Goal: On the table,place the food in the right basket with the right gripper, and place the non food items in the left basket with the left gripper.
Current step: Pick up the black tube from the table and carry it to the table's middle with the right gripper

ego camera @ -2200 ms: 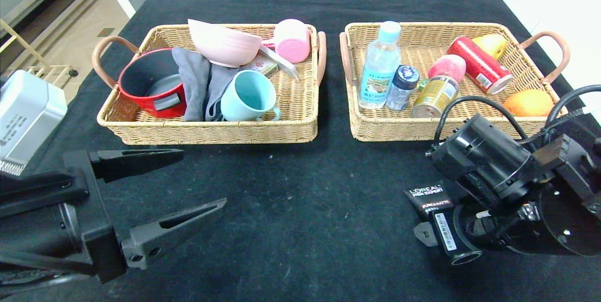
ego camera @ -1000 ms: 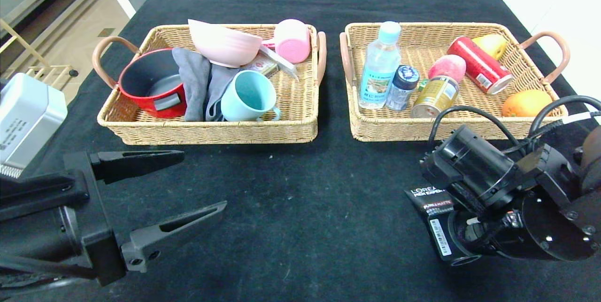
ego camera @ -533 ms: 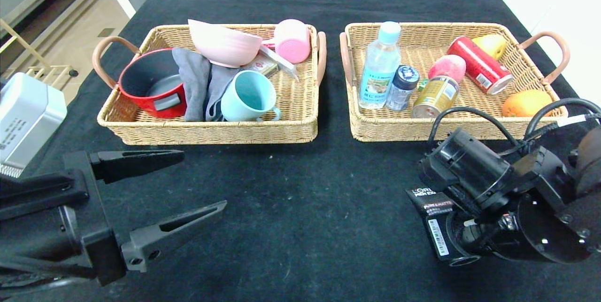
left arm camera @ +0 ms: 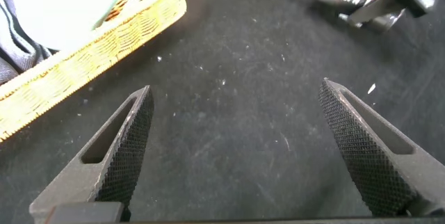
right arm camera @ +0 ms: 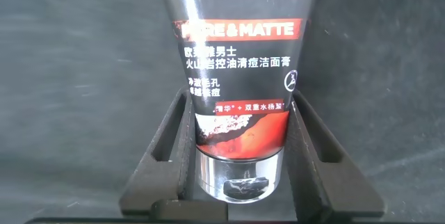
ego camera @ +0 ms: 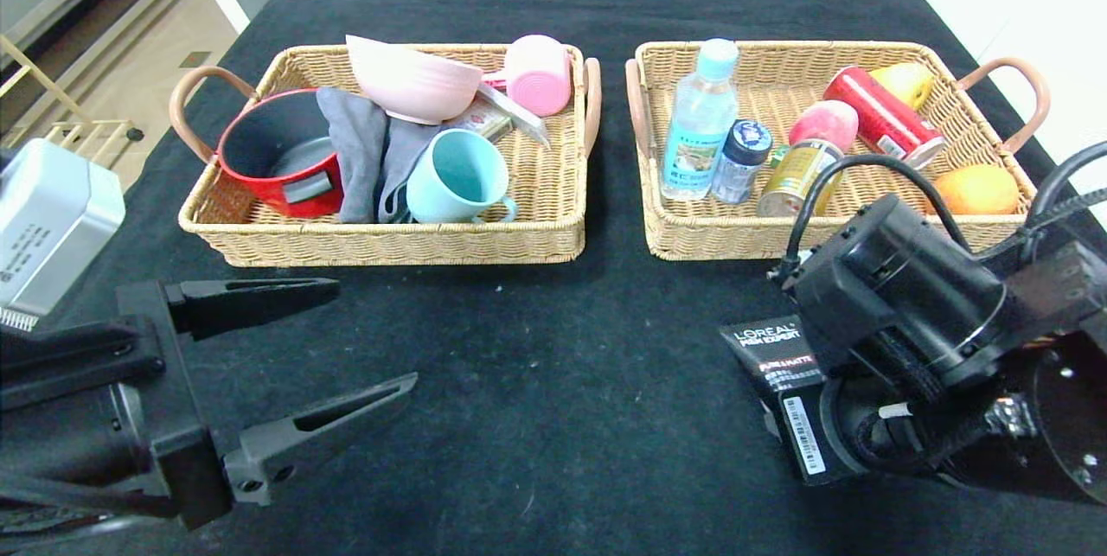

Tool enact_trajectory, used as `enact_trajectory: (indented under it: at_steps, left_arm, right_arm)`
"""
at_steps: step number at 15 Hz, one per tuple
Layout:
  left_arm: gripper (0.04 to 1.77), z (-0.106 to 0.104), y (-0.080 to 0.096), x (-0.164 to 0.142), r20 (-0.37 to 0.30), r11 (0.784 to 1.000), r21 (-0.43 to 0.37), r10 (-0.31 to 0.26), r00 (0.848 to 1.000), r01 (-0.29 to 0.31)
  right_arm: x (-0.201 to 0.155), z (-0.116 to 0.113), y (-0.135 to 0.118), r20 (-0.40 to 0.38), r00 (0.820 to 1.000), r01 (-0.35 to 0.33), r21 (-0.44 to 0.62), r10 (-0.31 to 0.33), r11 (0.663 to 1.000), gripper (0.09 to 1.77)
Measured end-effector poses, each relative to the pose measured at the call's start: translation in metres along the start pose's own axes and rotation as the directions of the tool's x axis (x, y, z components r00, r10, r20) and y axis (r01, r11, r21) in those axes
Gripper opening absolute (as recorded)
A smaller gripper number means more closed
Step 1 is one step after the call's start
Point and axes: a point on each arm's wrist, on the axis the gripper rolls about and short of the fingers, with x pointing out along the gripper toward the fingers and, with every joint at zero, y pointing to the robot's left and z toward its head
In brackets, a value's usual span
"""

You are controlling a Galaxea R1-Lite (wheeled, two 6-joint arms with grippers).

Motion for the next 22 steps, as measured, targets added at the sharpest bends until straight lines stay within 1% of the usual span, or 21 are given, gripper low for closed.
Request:
enact_trajectory:
  at_steps: [2, 5, 9, 13, 16, 17, 19, 20, 22]
  left_arm:
    - [1.72, 0.0, 0.0, 0.0, 0.002, 1.0, 0.003, 0.001, 1.0, -0.001]
    - [1.72, 0.0, 0.0, -0.001, 0.005, 1.0, 0.004, 0.001, 1.0, -0.001]
    - [1.72, 0.001, 0.0, -0.002, 0.01, 1.0, 0.005, 0.002, 1.0, -0.002]
    - [1.72, 0.004, -0.001, -0.008, 0.03, 1.0, 0.01, 0.007, 1.0, -0.007]
    - [1.72, 0.006, -0.002, -0.012, 0.047, 1.0, 0.015, 0.01, 0.999, -0.011]
    - [1.72, 0.006, -0.003, -0.014, 0.051, 1.0, 0.016, 0.01, 0.999, -0.011]
    - [1.72, 0.007, -0.003, -0.015, 0.055, 1.0, 0.017, 0.011, 0.998, -0.012]
    - [1.72, 0.007, -0.003, -0.015, 0.056, 1.0, 0.018, 0.011, 0.998, -0.012]
    - [1.72, 0.007, -0.003, -0.016, 0.058, 1.0, 0.018, 0.008, 0.998, -0.009]
  right_arm:
    - [-0.012, 0.006, 0.007, 0.042, 0.998, -0.045, 0.0, 0.045, 0.999, 0.81]
    - [-0.026, 0.018, 0.023, 0.099, 0.989, -0.113, 0.001, 0.112, 0.994, 0.81]
    - [-0.032, 0.03, 0.049, 0.138, 0.975, -0.174, -0.012, 0.174, 0.985, 0.81]
    - [-0.024, 0.04, 0.08, 0.165, 0.961, -0.221, -0.024, 0.222, 0.975, 0.8]
    - [-0.012, 0.042, 0.107, 0.175, 0.951, -0.253, -0.039, 0.256, 0.967, 0.8]
    - [-0.009, 0.042, 0.114, 0.186, 0.945, -0.266, -0.039, 0.269, 0.963, 0.8]
    - [0.0, 0.046, 0.128, 0.232, 0.925, -0.305, -0.022, 0.302, 0.952, 0.8]
    - [0.005, 0.047, 0.134, 0.244, 0.918, -0.318, -0.018, 0.313, 0.948, 0.8]
    - [0.012, 0.045, 0.143, 0.255, 0.912, -0.328, -0.016, 0.321, 0.944, 0.8]
